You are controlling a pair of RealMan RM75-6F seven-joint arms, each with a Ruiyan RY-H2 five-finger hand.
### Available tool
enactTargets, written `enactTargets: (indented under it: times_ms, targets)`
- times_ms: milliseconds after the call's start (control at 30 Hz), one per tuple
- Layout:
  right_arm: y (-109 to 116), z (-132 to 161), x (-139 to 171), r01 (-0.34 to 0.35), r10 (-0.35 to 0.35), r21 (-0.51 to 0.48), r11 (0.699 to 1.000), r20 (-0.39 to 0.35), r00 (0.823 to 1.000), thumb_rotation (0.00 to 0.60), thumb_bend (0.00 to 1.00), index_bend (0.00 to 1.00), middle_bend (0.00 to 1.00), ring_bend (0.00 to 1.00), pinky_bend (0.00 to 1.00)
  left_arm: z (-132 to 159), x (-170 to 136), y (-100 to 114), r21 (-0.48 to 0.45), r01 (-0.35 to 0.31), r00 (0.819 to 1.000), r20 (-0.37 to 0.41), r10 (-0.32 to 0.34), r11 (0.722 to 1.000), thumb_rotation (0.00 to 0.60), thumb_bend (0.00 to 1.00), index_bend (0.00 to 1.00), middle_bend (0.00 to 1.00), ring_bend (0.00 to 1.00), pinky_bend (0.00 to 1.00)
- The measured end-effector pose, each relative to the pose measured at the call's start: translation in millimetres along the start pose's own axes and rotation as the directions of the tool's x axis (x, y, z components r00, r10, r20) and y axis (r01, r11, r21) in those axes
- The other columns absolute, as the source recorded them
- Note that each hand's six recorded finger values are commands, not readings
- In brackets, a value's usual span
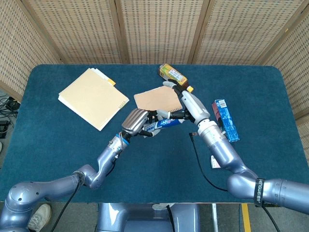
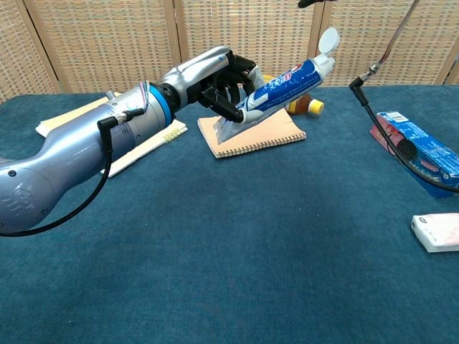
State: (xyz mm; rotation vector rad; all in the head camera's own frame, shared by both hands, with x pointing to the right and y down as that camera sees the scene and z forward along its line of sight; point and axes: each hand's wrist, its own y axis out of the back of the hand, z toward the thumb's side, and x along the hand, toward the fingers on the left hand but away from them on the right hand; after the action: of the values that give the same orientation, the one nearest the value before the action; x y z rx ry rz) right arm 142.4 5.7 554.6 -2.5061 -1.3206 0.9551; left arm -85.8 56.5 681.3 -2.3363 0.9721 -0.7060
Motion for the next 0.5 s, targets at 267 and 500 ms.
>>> enactTargets:
  times_ms: [267,500]
  targets:
    - [-18,-4,-17,-0.007,0.007,-0.001,1.000,0.029,1.000,0.141,0.00,0.10,0.02,0.00,0.00,3,3,-4,-0.014,0.004,1.000,0.000,-0.004,1.000,0.600,0.61,0.69,0.57,0.58,0.58]
    - [-24,-11,-22,-0.008,0.008,0.001,1.000,0.048,0.999,0.140,0.00,0.10,0.02,0.00,0.00,7,3,-5,-0.028,-0.001,1.000,0.009,0.001,1.000,0.600,0.61,0.70,0.58,0.58,0.58]
